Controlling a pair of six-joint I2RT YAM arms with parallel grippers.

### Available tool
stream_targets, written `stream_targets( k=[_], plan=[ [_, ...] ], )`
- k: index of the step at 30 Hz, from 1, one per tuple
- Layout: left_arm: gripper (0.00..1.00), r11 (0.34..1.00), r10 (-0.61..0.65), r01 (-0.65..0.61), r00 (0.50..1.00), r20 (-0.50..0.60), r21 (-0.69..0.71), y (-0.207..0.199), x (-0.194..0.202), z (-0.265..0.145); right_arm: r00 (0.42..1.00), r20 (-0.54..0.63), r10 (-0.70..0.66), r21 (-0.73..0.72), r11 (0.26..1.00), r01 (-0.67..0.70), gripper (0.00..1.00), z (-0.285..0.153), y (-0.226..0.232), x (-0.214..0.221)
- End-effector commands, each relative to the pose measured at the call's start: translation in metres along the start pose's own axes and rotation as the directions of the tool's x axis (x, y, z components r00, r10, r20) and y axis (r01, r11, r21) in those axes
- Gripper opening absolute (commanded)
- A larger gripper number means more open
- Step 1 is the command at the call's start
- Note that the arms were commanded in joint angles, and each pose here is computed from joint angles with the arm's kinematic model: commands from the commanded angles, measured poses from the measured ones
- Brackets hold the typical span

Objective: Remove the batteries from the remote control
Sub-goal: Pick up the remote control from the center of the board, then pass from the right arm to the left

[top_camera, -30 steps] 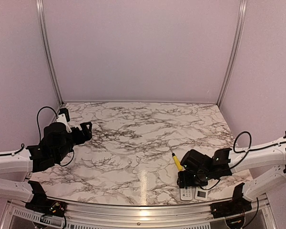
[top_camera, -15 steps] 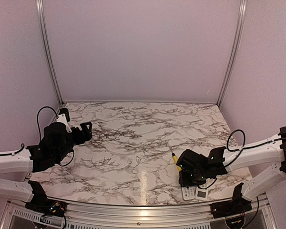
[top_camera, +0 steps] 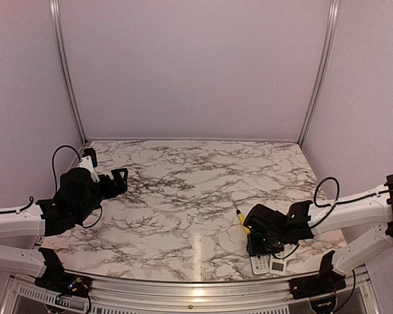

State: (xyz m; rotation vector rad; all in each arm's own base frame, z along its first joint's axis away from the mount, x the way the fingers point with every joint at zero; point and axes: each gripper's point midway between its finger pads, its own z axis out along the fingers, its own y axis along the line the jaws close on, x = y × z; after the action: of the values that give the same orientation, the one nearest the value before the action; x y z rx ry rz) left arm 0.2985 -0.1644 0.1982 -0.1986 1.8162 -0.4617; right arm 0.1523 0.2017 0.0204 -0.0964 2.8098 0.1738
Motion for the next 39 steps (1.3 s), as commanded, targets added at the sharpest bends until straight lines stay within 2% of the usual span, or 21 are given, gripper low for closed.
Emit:
stream_targets(
  k=[1, 5, 16, 22, 28, 32, 39],
  plan=[
    [0.99, 0.996, 0.031, -0.029, 0.999, -0.016, 0.089, -0.015, 0.004, -0.002, 0.998, 0.063, 0.007, -0.041, 0.999, -0.004, 0.30, -0.024, 0.010, -0.017],
    [0.99, 0.982, 0.041, -0.036, 0.999, -0.025, 0.183, -0.031, 0.007, -0.003, 0.988, 0.156, 0.008, -0.107, 0.994, 0.009, 0.27, -0.051, 0.020, -0.038],
    [0.99, 0.971, 0.049, -0.044, 0.999, -0.016, 0.236, -0.043, 0.008, 0.001, 0.904, 0.427, 0.021, -0.294, 0.949, 0.117, 0.17, -0.107, 0.060, -0.096],
    [0.99, 0.959, 0.047, -0.050, 0.999, 0.016, 0.278, -0.049, 0.005, -0.001, 0.849, 0.528, 0.013, -0.401, 0.885, 0.235, 0.08, -0.125, 0.094, -0.124],
    [0.99, 0.942, 0.052, -0.039, 0.998, -0.029, 0.334, -0.059, 0.017, 0.001, 0.763, 0.646, 0.031, -0.471, 0.802, 0.366, 0.00, -0.142, 0.126, -0.146],
    [0.99, 0.928, 0.036, -0.009, 0.997, -0.065, 0.373, -0.066, 0.022, -0.001, 0.727, 0.685, 0.051, -0.500, 0.758, 0.418, 0.00, -0.150, 0.139, -0.156],
    [0.99, 0.858, 0.051, 0.005, 0.994, -0.095, 0.514, -0.088, 0.027, -0.018, 0.679, 0.733, 0.041, -0.508, 0.696, 0.507, 0.00, -0.164, 0.159, -0.167]
  ],
)
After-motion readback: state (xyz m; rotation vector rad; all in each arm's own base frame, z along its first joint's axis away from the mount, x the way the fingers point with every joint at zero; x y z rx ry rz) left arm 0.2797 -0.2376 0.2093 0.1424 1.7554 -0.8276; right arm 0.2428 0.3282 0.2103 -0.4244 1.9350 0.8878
